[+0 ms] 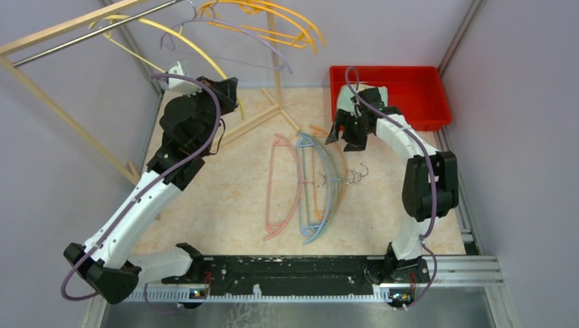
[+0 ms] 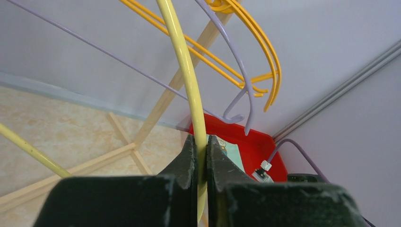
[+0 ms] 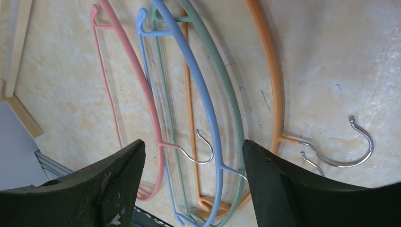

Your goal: Organize the hangers

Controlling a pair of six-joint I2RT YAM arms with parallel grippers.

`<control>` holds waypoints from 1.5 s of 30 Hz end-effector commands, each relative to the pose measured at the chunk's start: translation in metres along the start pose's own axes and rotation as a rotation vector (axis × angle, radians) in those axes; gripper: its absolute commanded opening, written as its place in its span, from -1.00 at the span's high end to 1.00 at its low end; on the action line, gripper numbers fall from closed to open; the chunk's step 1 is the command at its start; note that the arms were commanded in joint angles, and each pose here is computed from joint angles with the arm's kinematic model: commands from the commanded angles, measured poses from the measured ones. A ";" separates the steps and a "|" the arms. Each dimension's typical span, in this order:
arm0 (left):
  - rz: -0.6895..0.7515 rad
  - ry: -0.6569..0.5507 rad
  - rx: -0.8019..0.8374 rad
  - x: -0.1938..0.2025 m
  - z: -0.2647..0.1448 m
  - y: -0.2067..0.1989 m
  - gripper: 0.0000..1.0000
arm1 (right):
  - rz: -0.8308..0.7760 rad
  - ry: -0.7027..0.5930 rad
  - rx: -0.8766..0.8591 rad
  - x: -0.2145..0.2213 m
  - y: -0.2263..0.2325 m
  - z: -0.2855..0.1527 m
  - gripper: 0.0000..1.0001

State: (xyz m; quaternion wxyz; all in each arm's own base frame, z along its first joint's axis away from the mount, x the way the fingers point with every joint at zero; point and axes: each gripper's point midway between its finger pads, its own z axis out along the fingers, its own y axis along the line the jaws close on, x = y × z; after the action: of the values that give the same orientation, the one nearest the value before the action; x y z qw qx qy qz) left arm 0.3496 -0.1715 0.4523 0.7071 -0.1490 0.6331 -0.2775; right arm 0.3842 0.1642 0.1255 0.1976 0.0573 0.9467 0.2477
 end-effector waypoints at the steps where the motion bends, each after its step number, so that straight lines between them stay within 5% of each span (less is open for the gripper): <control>1: -0.023 -0.050 0.078 -0.025 0.012 -0.016 1.00 | -0.046 -0.042 -0.036 -0.019 0.015 -0.002 -0.50; 21: -0.085 -0.040 0.047 -0.015 0.057 0.010 1.00 | -0.052 0.004 -0.040 -0.017 0.012 0.010 -0.48; 45: -0.160 0.353 0.166 0.086 0.113 -0.012 1.00 | -0.013 0.014 -0.019 -0.019 -0.005 0.016 -0.48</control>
State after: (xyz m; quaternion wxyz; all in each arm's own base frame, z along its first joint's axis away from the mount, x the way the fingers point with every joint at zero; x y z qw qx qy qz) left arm 0.4558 -0.2261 0.4281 0.6175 -0.1148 0.6770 -0.3836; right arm 0.3926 0.1648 0.0987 0.1605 0.0542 0.9541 0.2470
